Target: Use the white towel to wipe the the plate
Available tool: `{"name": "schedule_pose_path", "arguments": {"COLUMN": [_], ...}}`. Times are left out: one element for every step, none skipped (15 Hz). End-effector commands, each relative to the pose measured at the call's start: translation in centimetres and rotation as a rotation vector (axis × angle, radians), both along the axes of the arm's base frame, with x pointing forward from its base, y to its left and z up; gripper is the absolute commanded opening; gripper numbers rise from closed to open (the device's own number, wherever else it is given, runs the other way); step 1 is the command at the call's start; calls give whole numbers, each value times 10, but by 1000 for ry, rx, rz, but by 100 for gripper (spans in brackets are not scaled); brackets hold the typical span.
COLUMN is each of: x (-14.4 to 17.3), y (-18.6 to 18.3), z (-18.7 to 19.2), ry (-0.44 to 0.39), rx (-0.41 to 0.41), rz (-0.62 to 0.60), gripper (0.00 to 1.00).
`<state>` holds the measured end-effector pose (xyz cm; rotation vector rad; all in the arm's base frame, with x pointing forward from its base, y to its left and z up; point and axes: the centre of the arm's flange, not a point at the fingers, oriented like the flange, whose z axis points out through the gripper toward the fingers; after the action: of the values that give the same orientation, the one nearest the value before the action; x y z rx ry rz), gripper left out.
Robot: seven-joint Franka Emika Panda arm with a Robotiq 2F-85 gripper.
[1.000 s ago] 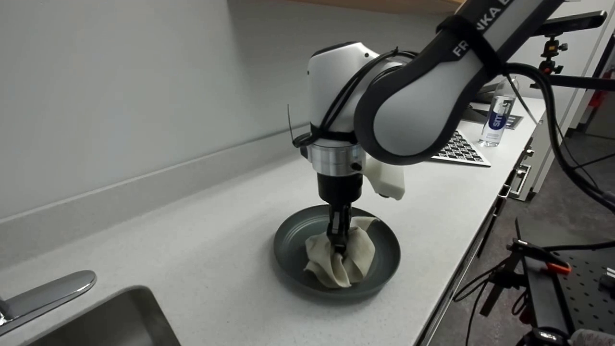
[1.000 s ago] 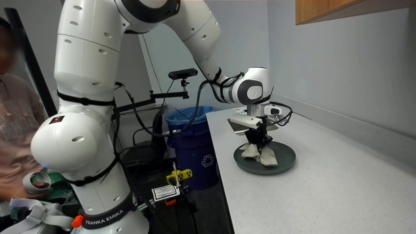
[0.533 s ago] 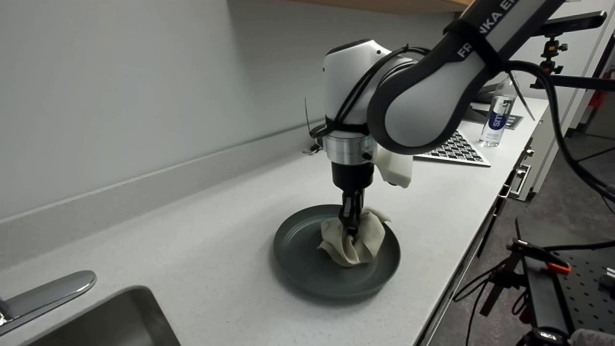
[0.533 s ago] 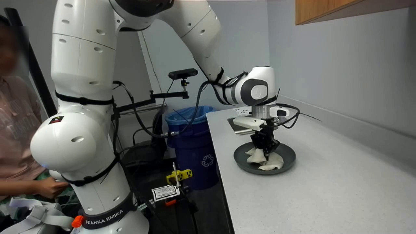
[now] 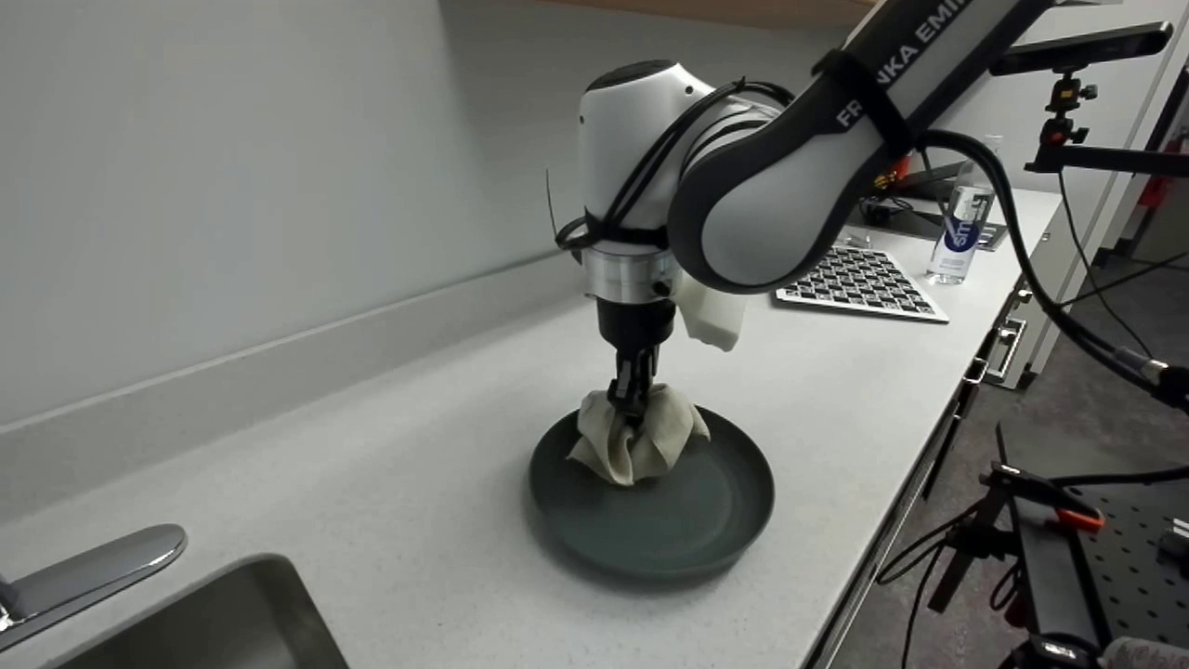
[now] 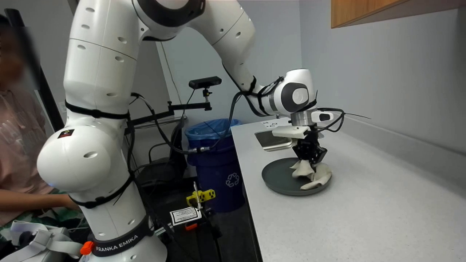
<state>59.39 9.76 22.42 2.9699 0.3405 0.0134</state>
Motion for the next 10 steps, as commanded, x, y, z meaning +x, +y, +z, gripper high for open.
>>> {"name": "schedule_pose_path", "arguments": {"x": [22, 22, 20, 17, 10, 3, -3, -11, -16, -22], "y": [28, 35, 41, 46, 51, 54, 56, 58, 59, 57], "z": [-6, -6, -5, -5, -5, -5, -5, -7, -8, -11], "ry": [-32, -36, -37, -34, -22, -6, 8, 25, 37, 48], "rx": [42, 57, 78, 94, 112, 129, 146, 155, 160, 152], "rz": [20, 27, 34, 38, 41, 41, 40, 37, 33, 28], "gripper": [3, 3, 3, 3, 3, 3, 3, 3, 3, 3]}}
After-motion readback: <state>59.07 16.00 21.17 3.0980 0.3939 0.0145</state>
